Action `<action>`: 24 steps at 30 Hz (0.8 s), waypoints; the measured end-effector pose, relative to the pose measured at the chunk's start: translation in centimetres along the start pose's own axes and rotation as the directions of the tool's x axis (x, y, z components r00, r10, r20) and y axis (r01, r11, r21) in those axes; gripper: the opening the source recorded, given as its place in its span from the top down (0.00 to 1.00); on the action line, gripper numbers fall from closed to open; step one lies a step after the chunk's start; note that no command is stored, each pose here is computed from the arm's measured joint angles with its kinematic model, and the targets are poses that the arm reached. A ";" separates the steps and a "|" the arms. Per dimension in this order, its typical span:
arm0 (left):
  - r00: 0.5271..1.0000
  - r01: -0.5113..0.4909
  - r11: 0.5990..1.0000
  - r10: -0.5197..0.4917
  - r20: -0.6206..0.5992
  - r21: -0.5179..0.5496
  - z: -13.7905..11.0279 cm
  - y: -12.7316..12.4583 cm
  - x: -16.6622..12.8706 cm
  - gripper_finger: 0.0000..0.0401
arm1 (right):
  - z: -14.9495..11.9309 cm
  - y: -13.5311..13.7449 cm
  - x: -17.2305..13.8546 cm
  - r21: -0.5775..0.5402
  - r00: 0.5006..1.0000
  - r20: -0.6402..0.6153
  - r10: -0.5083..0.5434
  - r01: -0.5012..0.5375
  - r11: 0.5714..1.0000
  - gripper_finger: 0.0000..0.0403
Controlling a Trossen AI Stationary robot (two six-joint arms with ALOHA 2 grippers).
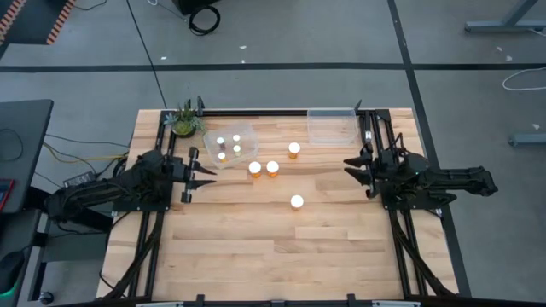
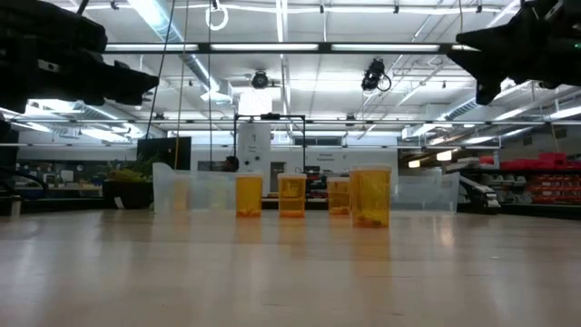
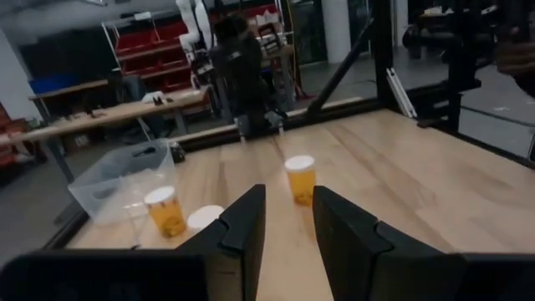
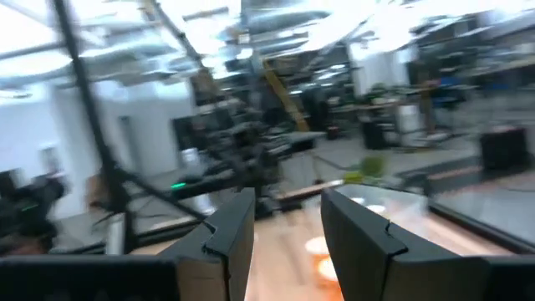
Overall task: Pick and place medicine bottles into bin by pill shape (circle, oval)
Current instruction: Put the orange large pill bottle into the right transparent bin
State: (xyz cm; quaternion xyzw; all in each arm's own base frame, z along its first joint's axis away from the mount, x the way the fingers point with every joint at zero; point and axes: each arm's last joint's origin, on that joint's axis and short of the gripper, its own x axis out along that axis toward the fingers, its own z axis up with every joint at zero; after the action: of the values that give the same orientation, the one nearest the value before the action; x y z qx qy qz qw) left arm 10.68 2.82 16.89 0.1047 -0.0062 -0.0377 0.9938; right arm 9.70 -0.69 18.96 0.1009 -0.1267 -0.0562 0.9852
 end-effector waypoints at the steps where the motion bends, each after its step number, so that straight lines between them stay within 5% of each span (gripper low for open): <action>1: 1.000 0.000 1.000 0.000 0.001 -0.011 0.0 0.0 0.0 0.72 | 0.0 -0.1 0.0 -0.004 0.999 0.003 -0.038 0.038 0.999 0.64; 7: 1.000 -0.001 1.000 0.001 0.002 -0.006 0.0 0.0 0.0 0.71 | -0.9 -0.5 0.7 -0.038 0.987 -0.072 -0.142 0.140 0.989 0.64; 11: 1.000 -0.005 0.995 0.004 0.007 0.098 0.1 0.0 0.0 0.71 | -1.4 -0.5 1.4 -0.047 0.983 -0.104 -0.149 0.145 0.988 0.64; 19: 1.000 -0.004 0.998 0.004 0.007 0.069 0.1 0.0 0.0 0.73 | -1.0 -1.1 3.3 -0.132 0.948 -0.111 -0.299 0.284 0.950 0.64; 24: 1.000 -0.004 0.998 0.004 0.007 0.069 0.1 0.0 0.0 0.72 | 0.0 -1.4 5.5 -0.154 0.920 -0.222 -0.324 0.295 0.943 0.64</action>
State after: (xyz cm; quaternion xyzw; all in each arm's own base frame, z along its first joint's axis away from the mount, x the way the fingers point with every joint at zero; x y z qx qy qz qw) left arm 10.68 2.82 16.97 0.1388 -0.0112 -0.0358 0.9896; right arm 14.86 -2.77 20.00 0.0677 0.0164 -0.2060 0.9761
